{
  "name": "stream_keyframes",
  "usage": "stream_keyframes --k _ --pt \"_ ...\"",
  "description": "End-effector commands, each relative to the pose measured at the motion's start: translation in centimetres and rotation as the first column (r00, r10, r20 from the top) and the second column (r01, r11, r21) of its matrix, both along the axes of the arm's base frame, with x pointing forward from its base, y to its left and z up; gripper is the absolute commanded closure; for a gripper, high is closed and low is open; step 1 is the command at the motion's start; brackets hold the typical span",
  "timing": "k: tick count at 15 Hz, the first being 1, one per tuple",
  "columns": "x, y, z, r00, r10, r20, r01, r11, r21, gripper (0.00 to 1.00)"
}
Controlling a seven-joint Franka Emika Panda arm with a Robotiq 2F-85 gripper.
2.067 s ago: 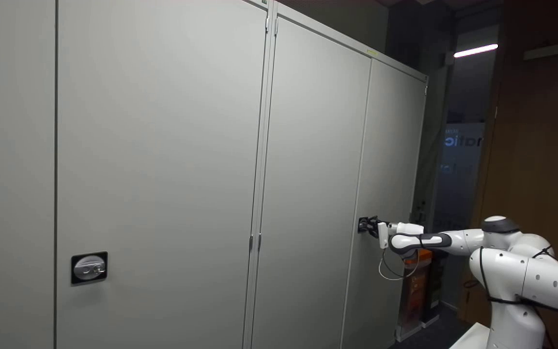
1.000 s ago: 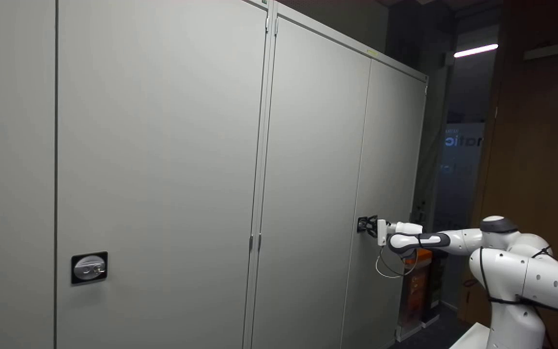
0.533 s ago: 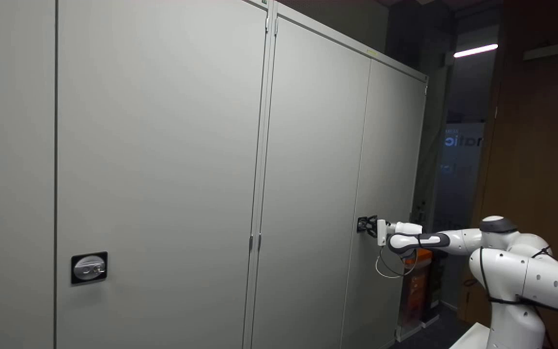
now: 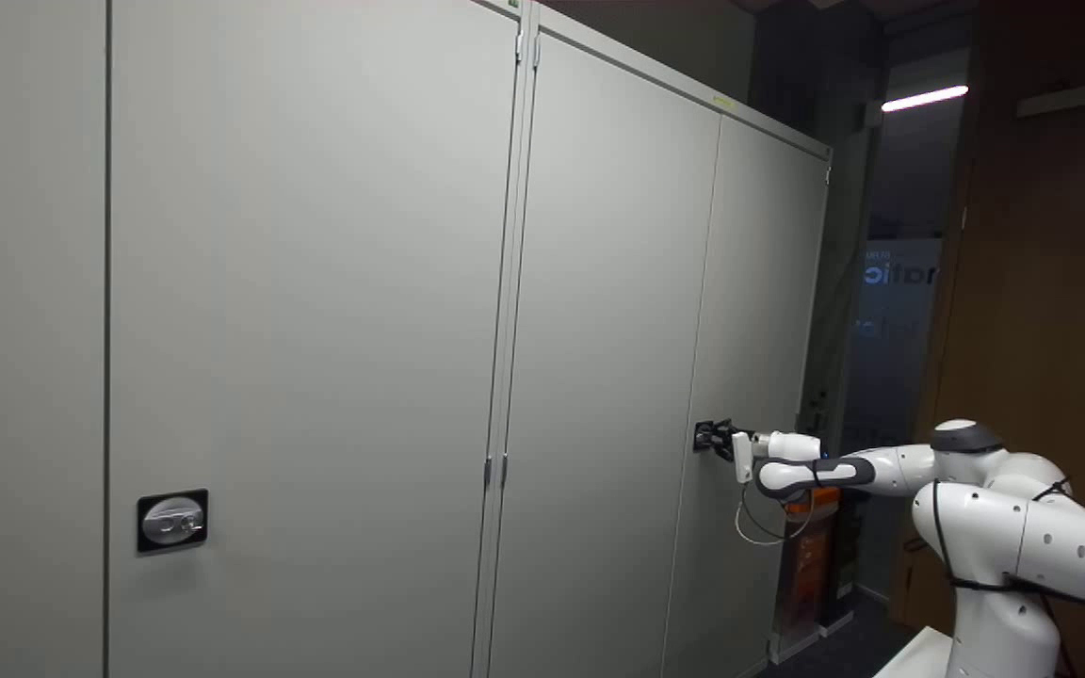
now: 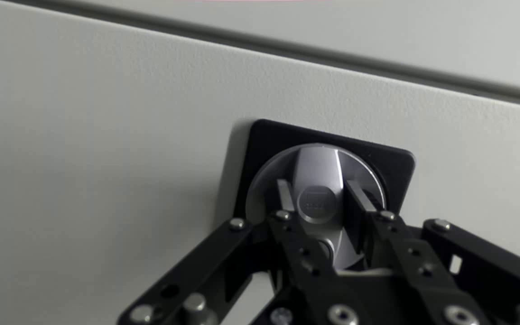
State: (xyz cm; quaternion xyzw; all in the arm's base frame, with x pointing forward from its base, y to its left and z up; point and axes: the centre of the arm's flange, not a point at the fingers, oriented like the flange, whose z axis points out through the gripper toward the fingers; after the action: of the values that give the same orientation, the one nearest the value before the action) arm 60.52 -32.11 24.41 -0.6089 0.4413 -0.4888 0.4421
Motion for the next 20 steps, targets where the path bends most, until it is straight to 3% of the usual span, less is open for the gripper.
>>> stream_keyframes --k 1,6,10,20 --pt "2.72 -1.20 -3.16 0.999 -0.005 0.046 0.012 0.988 -0.156 0.92" --pt "2.71 -1.20 -3.55 0.999 0.024 0.039 -0.011 0.948 -0.317 0.92" --pt "2.75 -1.23 -3.78 0.998 0.046 0.033 -0.027 0.898 -0.439 0.92" --pt "3.00 -1.61 -4.13 0.998 0.057 0.022 -0.032 0.788 -0.615 0.92"
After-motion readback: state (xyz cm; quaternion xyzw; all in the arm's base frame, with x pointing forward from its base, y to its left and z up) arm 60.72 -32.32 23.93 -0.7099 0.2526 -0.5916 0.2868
